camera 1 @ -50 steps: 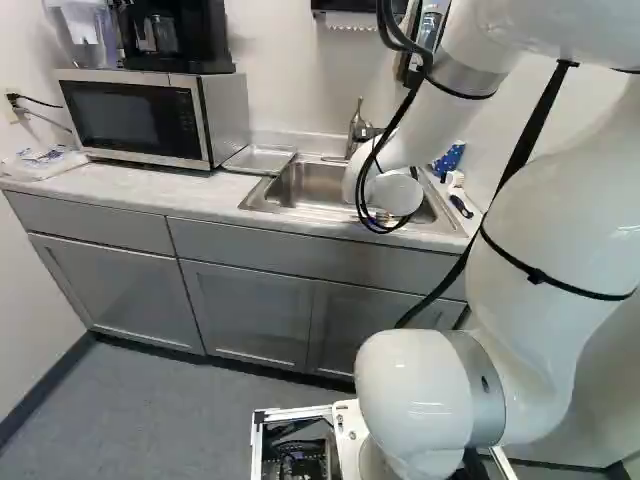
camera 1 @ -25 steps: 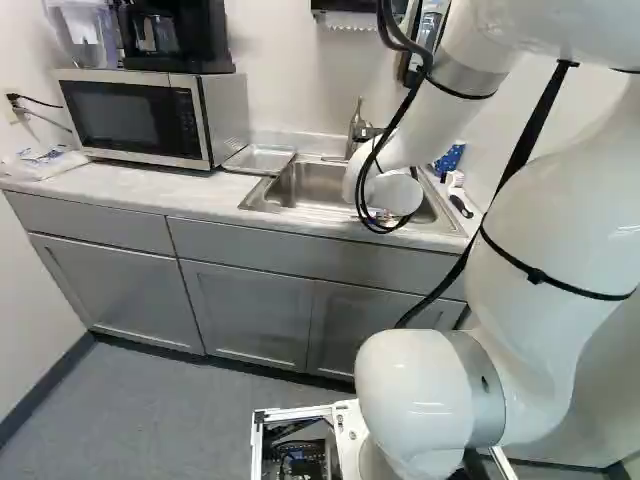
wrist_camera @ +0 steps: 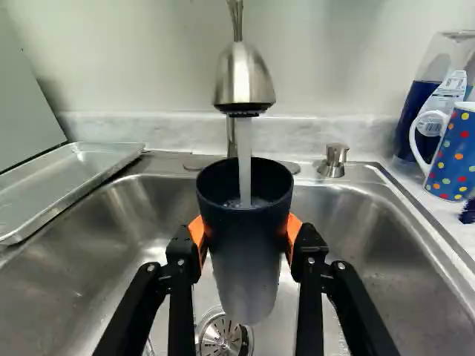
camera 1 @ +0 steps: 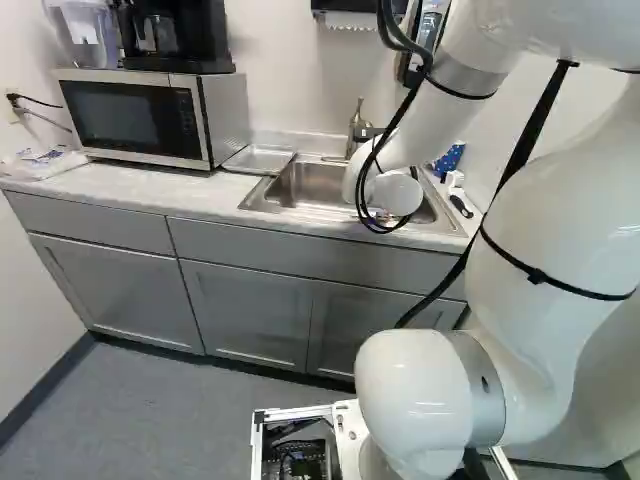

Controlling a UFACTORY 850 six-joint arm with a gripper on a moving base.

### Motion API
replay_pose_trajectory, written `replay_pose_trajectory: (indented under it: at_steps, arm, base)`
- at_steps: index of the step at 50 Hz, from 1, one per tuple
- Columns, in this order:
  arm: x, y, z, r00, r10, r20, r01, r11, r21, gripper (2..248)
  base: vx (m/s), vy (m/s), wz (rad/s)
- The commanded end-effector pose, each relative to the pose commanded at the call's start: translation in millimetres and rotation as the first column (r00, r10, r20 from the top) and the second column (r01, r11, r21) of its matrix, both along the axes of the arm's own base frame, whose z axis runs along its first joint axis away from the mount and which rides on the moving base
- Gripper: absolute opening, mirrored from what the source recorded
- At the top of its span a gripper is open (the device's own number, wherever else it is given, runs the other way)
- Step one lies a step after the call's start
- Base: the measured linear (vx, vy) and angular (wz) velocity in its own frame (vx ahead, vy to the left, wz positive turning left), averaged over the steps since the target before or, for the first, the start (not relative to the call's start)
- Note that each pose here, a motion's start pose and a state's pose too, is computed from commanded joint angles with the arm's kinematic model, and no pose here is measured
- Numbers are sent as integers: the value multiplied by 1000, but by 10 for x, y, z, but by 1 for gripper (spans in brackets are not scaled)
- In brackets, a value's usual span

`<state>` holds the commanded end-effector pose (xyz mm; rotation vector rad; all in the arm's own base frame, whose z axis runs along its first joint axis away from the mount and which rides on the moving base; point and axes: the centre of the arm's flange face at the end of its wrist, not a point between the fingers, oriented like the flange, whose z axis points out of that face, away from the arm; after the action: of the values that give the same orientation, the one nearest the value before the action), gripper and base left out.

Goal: Rinse the cup and place it in the tray

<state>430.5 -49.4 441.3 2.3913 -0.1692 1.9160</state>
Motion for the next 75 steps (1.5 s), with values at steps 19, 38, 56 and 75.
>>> replay_pose_trajectory:
  at_steps: [19,38,56,75]
  arm:
    - [0,0,0,1000,0,0,0,1000,0,123]
    - [0,0,0,1000,0,0,0,1000,0,123]
    - [22,100,0,1000,24,0,-24,1000,0,123]
    - [74,364,1,996,84,0,-84,996,0,123]
  base:
    - [0,0,0]
    - [0,0,0]
    - [0,0,0]
    - [0,0,0]
